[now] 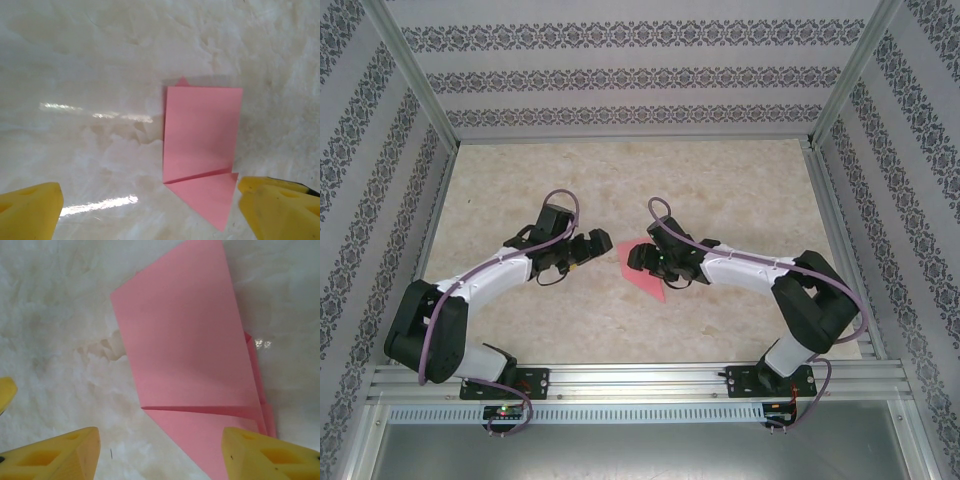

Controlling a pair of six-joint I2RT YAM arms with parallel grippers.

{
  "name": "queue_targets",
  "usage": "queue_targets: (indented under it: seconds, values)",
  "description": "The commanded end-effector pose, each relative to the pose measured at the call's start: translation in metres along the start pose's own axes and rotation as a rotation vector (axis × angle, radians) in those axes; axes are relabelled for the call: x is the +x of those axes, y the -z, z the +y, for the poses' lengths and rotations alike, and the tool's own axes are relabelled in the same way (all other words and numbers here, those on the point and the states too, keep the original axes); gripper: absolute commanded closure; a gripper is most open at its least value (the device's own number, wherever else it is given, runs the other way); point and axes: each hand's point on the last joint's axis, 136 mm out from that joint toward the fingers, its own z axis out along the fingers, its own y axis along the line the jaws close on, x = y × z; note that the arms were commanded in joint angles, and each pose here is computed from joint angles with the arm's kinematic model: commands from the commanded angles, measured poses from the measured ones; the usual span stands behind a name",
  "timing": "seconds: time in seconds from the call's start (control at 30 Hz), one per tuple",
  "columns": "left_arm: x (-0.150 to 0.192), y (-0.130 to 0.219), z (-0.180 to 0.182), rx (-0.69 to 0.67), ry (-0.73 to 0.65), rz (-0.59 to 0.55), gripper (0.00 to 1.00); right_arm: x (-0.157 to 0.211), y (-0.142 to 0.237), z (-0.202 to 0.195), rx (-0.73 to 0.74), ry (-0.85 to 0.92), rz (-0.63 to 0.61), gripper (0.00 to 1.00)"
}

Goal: Fold a paper plane with a square sheet of paper (pick it up from the middle)
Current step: Fold the wing for the fifth time at the center of the table.

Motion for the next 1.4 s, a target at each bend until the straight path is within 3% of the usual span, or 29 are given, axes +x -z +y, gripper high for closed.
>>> queue_targets:
  seconds: [0.0,0.33,0.83,1.07,1.37]
  values:
    - [0.003,-0.003,-0.018,0.071,0.012,0.0,0.05,-0.002,-0.009,-0.006,-0.001,-0.059,-0.004,0.35]
    - [0.03,-0.024,-0.027,0.079,-0.008,0.089,0.14,0.008,-0.02,-0.03,0.015,-0.096,0.022,0.35]
    - [0.067,-0.058,-0.035,0.077,0.032,0.179,0.35,0.017,-0.029,-0.059,-0.033,-0.19,0.068,0.47]
    - [0.068,-0.07,-0.03,0.062,0.081,0.181,0.46,0.02,-0.031,-0.068,-0.036,-0.209,0.076,0.5]
    - [0.066,-0.076,-0.031,0.054,0.099,0.181,0.55,0.023,-0.034,-0.076,-0.031,-0.217,0.085,0.64]
